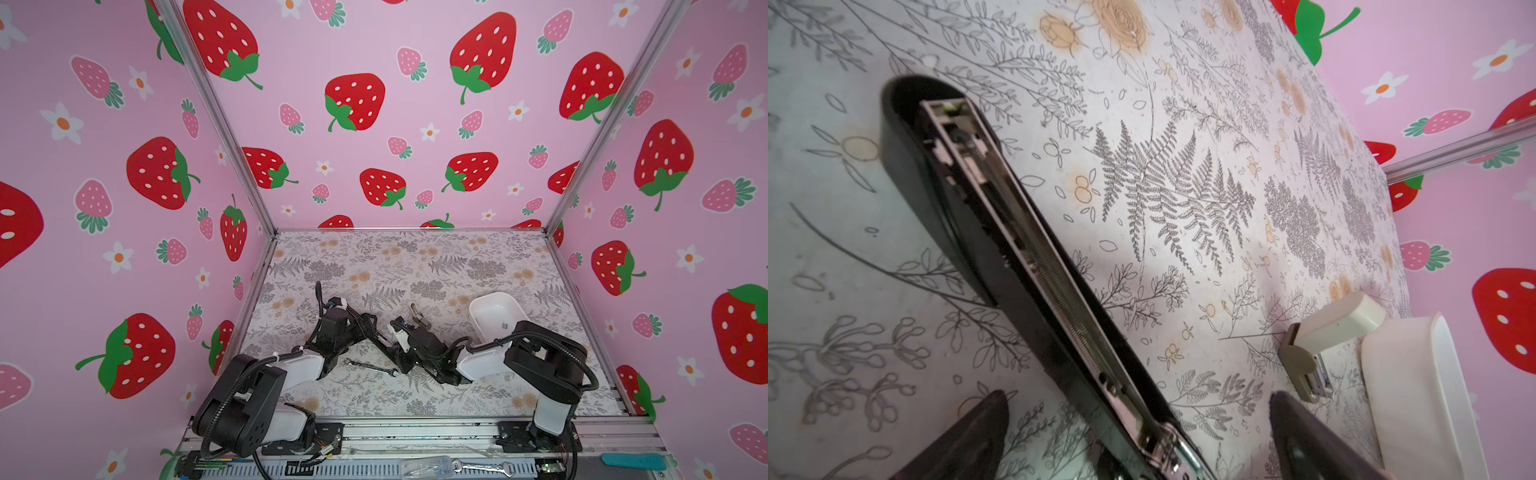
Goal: Load the staples into the stapler
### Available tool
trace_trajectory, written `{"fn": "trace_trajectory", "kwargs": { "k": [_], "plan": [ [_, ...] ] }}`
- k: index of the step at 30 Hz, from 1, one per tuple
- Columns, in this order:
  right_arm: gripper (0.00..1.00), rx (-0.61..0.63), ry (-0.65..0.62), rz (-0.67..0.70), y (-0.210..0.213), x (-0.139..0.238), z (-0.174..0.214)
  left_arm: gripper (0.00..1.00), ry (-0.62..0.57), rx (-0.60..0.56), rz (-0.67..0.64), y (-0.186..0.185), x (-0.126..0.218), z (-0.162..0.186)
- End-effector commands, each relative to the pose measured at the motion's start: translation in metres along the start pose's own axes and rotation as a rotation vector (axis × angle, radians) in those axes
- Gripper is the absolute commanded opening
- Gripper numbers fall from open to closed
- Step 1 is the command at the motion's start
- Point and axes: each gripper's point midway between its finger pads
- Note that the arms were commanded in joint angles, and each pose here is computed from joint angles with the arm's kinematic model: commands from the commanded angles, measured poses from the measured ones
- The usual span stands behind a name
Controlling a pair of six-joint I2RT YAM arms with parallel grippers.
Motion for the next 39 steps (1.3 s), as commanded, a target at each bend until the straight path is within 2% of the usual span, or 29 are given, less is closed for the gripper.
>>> {"fn": "trace_trajectory", "kwargs": {
  "k": [1, 9, 16, 26, 32, 39],
  "plan": [
    [0.00, -0.017, -0.045, -0.050, 0.012, 0.007, -0.015, 0.99, -0.066, 0.017, 0.014, -0.011, -0.005, -0.019],
    [0.00, 0.001, -0.049, -0.056, 0.013, 0.012, -0.008, 0.99, -0.114, 0.017, -0.034, -0.003, -0.014, -0.039],
    [0.00, 0.039, -0.068, -0.080, 0.021, 0.017, -0.002, 1.00, -0.141, 0.035, 0.035, -0.014, -0.020, -0.061],
    [0.00, 0.062, -0.070, -0.092, 0.025, 0.016, 0.006, 0.97, -0.162, -0.030, 0.169, -0.050, -0.017, -0.081],
    [0.00, 0.074, -0.072, -0.083, 0.024, 0.016, 0.007, 0.91, -0.174, -0.079, 0.239, -0.066, -0.011, -0.084],
    [0.00, 0.089, -0.074, -0.064, 0.020, 0.014, 0.009, 0.85, -0.214, -0.145, 0.261, -0.076, 0.006, -0.090]
  ]
}}
Point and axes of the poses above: each gripper's point midway between its finger pads, its own x axis back along the fingers, its own y axis along the line the jaws close on, z = x × y, and after that the axes turned 1 degree about x, right-handed
